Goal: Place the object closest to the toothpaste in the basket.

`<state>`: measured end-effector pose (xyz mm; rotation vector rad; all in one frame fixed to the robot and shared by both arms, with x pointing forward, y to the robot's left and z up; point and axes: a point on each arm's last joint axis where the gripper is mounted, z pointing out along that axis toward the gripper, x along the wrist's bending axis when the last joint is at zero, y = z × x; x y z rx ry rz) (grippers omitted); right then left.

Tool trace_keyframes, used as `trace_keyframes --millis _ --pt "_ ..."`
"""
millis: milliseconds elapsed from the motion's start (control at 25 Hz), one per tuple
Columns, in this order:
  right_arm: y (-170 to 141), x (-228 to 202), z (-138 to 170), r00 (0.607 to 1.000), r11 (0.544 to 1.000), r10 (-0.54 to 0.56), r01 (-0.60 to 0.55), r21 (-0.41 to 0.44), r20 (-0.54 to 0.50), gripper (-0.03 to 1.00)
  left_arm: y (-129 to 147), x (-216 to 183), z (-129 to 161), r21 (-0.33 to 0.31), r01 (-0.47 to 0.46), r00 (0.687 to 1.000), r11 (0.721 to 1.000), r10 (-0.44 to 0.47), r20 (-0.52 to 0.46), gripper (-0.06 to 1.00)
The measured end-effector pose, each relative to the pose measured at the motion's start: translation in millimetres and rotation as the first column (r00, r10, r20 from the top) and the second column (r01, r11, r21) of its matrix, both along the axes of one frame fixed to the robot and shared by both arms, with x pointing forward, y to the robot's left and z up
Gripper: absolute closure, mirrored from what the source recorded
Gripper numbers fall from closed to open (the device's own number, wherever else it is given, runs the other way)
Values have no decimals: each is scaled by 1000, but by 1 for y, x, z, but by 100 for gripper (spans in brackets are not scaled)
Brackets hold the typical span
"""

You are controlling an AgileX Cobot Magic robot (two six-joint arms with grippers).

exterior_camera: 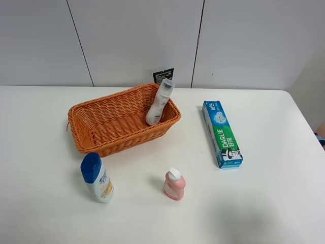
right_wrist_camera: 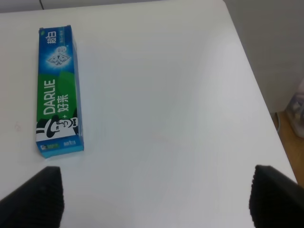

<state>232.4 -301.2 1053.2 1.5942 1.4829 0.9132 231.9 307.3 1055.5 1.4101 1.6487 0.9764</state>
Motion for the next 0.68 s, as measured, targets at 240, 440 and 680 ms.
trace_keyframes --millis 240,440,680 --pt "0 0 0 1000 1000 0 0 0 0 19 0 0 0 0 0 1000 1000 0 0 -5" --pt "0 0 0 1000 1000 0 0 0 0 19 0 0 0 0 0 1000 1000 0 0 -5" --pt "0 0 0 1000 1000 0 0 0 1 19 0 0 0 0 0 1000 1000 0 0 -5"
